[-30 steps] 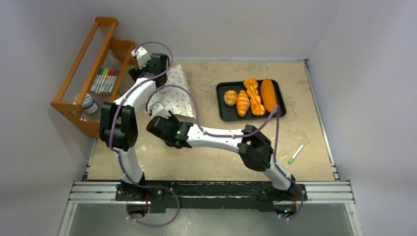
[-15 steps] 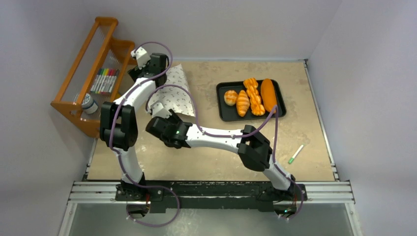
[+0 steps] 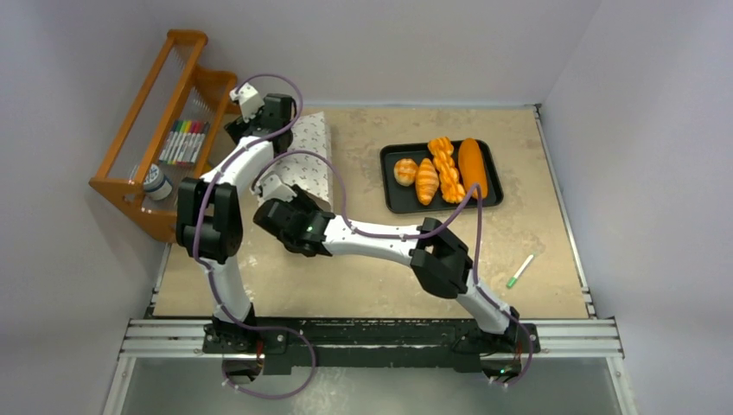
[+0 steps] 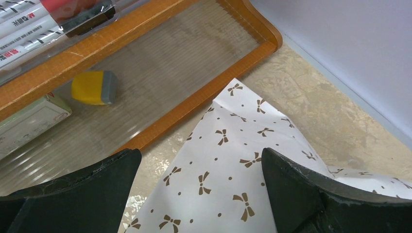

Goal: Take the fake bread out of the paper bag
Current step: Take out the fake bread from the paper bag.

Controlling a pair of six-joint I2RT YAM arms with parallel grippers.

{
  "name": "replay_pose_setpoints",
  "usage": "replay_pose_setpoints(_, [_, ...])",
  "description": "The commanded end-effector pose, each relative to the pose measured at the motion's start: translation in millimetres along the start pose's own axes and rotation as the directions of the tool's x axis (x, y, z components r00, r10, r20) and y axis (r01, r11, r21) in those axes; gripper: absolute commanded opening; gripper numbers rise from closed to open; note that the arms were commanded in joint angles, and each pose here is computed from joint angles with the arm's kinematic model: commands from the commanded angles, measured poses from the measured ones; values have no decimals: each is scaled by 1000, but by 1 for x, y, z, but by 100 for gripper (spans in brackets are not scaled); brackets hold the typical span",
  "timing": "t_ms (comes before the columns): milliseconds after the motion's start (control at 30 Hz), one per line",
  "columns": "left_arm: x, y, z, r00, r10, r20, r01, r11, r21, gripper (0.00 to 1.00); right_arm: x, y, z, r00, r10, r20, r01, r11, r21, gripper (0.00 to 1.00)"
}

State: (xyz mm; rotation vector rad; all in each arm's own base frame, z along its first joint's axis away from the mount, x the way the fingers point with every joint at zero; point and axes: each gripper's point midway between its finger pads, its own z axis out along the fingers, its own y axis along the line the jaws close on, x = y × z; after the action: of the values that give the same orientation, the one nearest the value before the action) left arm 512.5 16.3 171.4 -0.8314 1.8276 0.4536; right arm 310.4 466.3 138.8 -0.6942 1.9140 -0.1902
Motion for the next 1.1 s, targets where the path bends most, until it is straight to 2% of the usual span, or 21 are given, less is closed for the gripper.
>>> replay_pose_setpoints(0, [-17, -13, -1, 997, -63, 32, 62, 998, 25, 100, -36, -15, 5, 996, 52, 76, -55, 998, 34, 47])
replay_pose_setpoints(200, [-16, -12, -1, 998, -62, 30, 61, 998, 25, 100, -35, -19, 14, 996, 56, 63, -58, 997, 40, 40])
replay_pose_setpoints(367, [-19, -11, -2, 997, -66, 36, 65, 998, 24, 100, -25, -27, 6, 997, 69, 38, -70, 997, 33, 12])
replay_pose_setpoints(467, [-19, -11, -2, 997, -68, 37, 67, 997, 25, 100, -25, -39, -6, 993, 109, 38, -110, 993, 34, 0])
replay_pose_setpoints(667, [-22, -12, -3, 997, -73, 39, 72, 997, 25, 100, -25, -55, -42, 989, 145, 39, -144, 989, -43, 0])
replay_pose_setpoints(833, [-24, -13, -4, 996, -79, 37, 78, 997, 27, 100, -10, -54, -68, 993, 121, 10, -119, 985, -124, 0])
replay_pose_setpoints(1067, [-23, -16, -5, 997, -74, 28, 73, 997, 33, 100, 10, -64, -92, 992, 122, -43, -128, 978, -163, 0])
